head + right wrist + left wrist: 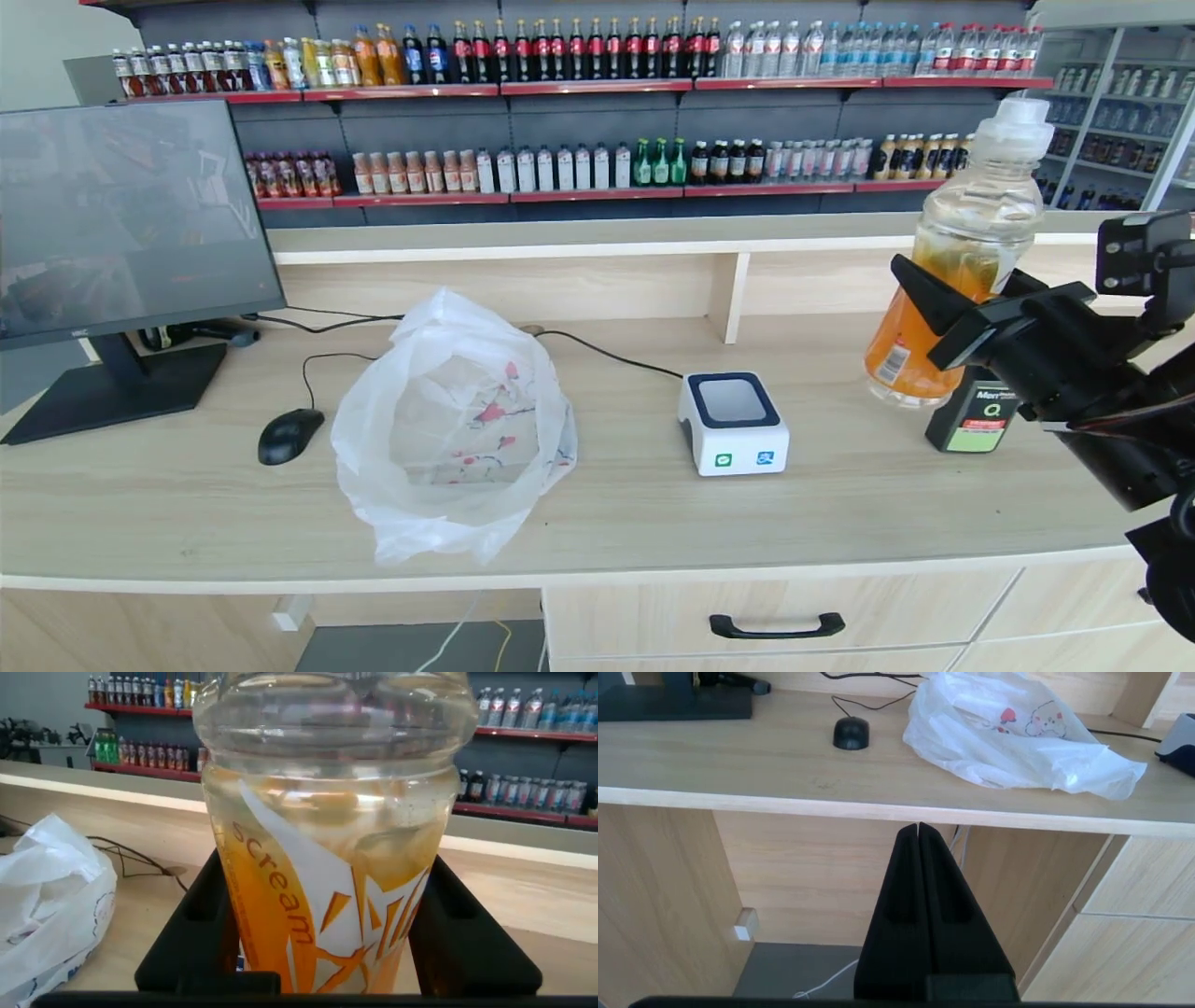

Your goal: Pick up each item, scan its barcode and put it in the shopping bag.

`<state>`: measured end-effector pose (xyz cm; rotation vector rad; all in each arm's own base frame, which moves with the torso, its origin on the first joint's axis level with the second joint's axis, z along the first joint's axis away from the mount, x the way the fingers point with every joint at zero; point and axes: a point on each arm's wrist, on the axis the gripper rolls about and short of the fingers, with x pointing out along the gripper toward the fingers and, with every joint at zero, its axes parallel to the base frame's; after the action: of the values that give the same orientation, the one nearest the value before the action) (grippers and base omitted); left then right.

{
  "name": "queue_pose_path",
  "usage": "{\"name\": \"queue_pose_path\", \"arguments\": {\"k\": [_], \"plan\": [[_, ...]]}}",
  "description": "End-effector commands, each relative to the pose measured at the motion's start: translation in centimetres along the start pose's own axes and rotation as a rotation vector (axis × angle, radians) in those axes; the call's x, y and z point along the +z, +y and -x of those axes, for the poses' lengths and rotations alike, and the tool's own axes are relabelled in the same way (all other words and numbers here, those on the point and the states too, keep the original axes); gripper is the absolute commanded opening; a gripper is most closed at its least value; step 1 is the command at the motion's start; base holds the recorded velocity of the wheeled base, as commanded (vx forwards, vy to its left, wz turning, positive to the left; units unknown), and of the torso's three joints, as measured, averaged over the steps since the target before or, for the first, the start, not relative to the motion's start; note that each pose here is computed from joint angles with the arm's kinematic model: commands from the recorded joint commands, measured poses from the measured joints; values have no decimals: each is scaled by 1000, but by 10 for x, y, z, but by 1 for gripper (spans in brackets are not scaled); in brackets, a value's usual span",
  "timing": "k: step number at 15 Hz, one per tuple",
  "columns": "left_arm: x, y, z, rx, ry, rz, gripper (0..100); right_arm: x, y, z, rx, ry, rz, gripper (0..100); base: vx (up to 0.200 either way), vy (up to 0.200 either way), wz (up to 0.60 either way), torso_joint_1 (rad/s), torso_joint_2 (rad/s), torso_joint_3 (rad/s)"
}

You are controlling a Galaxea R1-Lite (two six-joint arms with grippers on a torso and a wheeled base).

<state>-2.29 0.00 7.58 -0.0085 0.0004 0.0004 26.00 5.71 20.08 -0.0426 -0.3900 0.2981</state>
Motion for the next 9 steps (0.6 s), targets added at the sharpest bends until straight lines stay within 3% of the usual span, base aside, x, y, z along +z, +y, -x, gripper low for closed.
{"name": "queue_pose_path", "arguments": {"k": [1,5,9], "plan": [[0,0,0,0,0,1,0,3,0,1,2,-6,-2,0,0,200,0,12,2,2],[0,0,0,0,0,1,0,4,0,7,1,0,-1,0,0,200,0,2,2,1],[0,0,0,0,-2,1,0,2,0,4,-1,2,1,0,0,0,0,0,0,0]]}}
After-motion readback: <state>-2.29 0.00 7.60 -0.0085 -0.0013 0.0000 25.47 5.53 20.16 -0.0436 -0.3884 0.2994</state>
